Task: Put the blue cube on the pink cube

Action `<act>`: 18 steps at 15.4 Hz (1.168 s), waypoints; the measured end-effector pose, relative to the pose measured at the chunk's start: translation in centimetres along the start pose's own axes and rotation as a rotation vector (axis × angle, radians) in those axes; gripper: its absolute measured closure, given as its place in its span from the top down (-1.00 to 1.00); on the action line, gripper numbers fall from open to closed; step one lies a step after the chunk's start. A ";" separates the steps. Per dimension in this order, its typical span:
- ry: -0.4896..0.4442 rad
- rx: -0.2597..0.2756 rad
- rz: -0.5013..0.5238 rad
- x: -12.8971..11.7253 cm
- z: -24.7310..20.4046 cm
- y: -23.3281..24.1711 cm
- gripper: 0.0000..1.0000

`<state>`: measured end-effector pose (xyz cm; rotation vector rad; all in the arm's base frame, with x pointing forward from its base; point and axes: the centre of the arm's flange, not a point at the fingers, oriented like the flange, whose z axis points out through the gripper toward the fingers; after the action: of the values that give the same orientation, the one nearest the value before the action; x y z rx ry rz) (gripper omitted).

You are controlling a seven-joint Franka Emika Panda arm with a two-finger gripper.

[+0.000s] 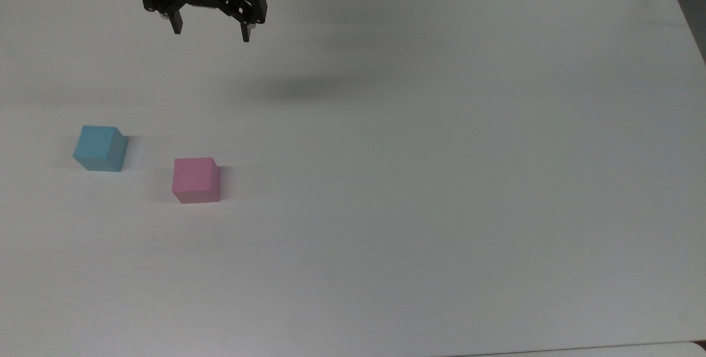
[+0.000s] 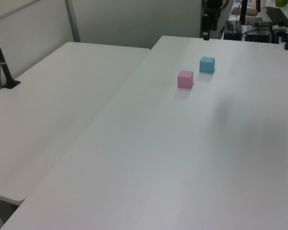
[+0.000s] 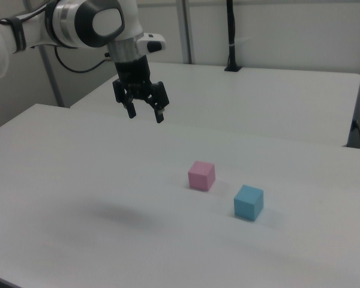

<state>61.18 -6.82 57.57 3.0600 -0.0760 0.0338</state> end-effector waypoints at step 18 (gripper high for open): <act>-0.017 0.011 -0.001 -0.4 0.0 0.2 1.00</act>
<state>60.72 -6.99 57.60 3.0712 -0.0757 0.0086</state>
